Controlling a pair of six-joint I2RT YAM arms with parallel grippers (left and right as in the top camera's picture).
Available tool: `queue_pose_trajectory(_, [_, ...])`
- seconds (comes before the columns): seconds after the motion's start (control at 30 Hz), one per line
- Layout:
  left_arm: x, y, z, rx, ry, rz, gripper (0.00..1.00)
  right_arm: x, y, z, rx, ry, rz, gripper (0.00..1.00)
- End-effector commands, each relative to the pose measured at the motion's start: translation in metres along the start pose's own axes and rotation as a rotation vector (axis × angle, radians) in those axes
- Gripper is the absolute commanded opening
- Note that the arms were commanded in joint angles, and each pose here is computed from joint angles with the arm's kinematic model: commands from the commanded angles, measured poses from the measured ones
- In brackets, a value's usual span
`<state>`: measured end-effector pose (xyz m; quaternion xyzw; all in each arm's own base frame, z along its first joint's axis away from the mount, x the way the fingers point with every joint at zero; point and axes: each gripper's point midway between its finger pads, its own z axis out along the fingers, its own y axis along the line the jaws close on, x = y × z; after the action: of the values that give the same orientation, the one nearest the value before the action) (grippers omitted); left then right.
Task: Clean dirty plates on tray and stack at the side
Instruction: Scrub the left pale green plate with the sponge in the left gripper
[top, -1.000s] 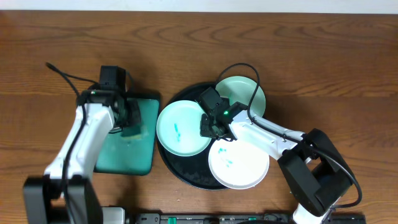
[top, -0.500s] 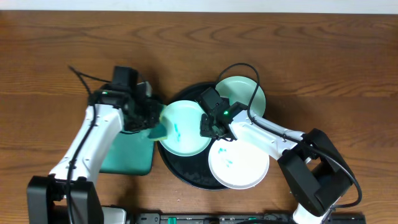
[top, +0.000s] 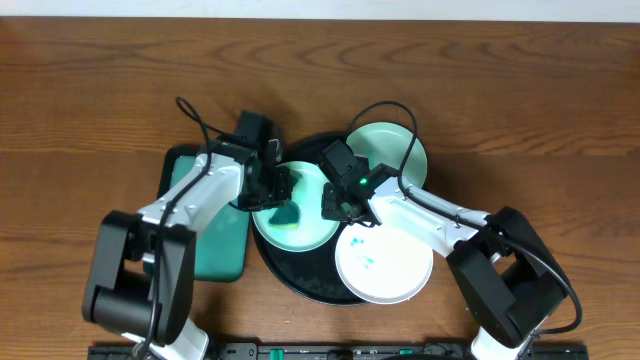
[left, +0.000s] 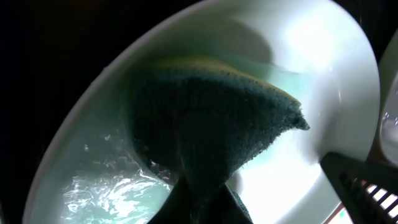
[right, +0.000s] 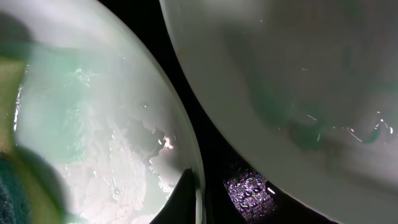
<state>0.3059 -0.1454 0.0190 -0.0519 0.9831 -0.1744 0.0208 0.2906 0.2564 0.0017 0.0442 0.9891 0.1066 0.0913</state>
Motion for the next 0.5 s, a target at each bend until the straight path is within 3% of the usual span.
queue_pose_trajectory(0.0, [0.002,0.032,0.023,-0.137,0.025,-0.129,0.07,0.024,-0.013,0.029,0.044,0.09,-0.025,0.01])
queue_pose_trajectory(0.2, [0.022,-0.022,0.026,0.157,0.151,-0.031,0.07,0.022,-0.011,0.029,0.037,0.083,-0.025,0.01])
queue_pose_trajectory(0.47, [0.037,-0.06,0.024,0.297,0.209,0.026,0.07,0.022,-0.011,0.029,0.039,0.085,-0.025,0.01])
